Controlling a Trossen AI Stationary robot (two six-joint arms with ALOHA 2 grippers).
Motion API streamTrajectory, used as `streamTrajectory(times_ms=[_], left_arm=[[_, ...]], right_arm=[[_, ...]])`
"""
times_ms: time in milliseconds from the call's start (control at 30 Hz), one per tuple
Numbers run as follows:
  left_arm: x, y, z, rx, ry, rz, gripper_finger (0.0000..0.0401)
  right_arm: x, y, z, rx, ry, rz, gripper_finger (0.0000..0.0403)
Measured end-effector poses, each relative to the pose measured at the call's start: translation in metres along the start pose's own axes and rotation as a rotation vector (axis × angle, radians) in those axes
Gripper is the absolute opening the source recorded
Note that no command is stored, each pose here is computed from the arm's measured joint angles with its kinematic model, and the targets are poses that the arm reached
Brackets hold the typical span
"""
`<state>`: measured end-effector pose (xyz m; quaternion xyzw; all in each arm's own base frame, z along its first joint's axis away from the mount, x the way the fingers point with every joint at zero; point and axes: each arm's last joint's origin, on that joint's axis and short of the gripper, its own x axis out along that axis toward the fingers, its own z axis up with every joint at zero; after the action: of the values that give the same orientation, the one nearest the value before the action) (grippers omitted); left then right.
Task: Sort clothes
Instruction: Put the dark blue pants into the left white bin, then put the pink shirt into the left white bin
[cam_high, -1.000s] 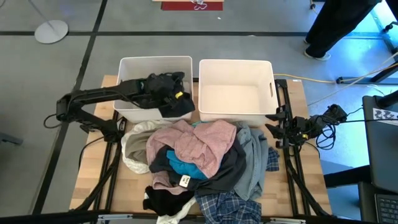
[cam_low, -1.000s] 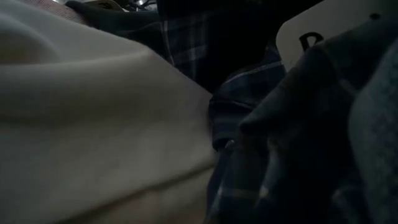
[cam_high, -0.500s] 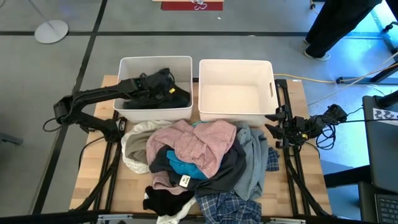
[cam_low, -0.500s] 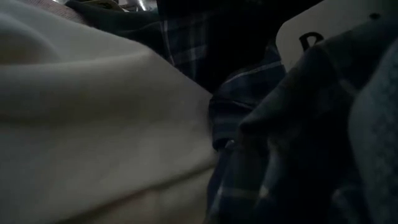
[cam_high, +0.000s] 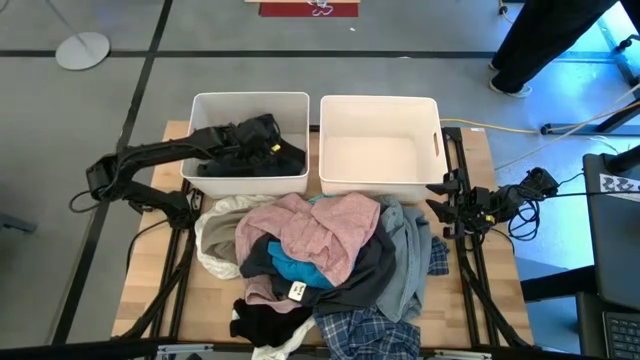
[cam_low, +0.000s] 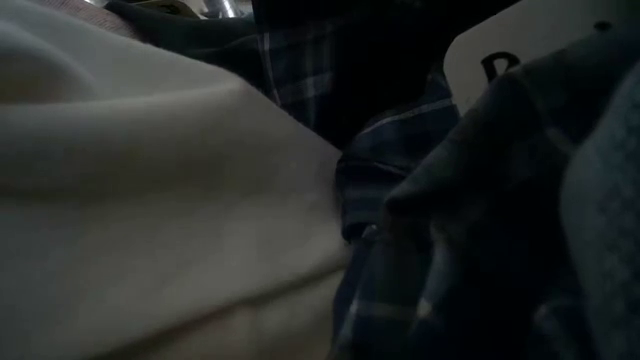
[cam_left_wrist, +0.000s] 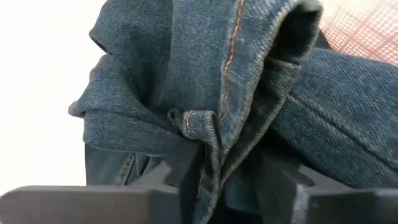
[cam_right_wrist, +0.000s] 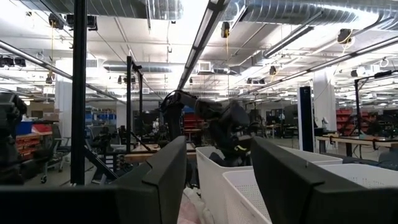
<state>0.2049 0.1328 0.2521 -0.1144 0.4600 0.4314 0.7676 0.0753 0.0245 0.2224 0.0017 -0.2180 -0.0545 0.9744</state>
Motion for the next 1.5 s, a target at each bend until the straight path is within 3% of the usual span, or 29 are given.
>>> streamTrajectory(times_ms=[133,267,467,667,933,1133,1333,1500], left_arm=[[-0.022,0.007,0.013,0.006,0.006,-0.004,0.0185],[-0.061,0.016,0.034,-0.021,-0.072,-0.026,0.0208],[-0.123,0.024,0.055,-0.058,-0.256,-0.094,0.0208],[-0.161,0.007,0.058,0.000,-0.377,-0.214,0.0202],[-0.197,-0.040,0.040,0.081,-0.459,-0.454,0.0202],[-0.222,-0.067,0.014,0.134,-0.469,-0.563,0.0202],[-0.234,-0.099,-0.011,0.199,-0.464,-0.605,0.0202],[-0.235,-0.138,-0.033,0.312,-0.421,-0.629,0.0202]], right_arm=[[0.000,0.000,0.000,0.000,0.000,0.000,0.0182],[0.000,0.000,0.000,0.000,0.001,0.000,0.0182],[0.000,0.000,0.000,-0.001,0.005,-0.015,0.0182],[0.000,0.000,0.000,-0.002,0.006,-0.015,0.0182],[0.000,0.000,-0.001,-0.003,0.009,-0.014,0.0182],[0.000,0.000,-0.001,-0.005,0.013,-0.013,0.0182],[0.000,0.000,-0.001,-0.005,0.013,-0.011,0.0182],[0.000,0.002,-0.001,-0.006,0.000,0.058,0.0182]])
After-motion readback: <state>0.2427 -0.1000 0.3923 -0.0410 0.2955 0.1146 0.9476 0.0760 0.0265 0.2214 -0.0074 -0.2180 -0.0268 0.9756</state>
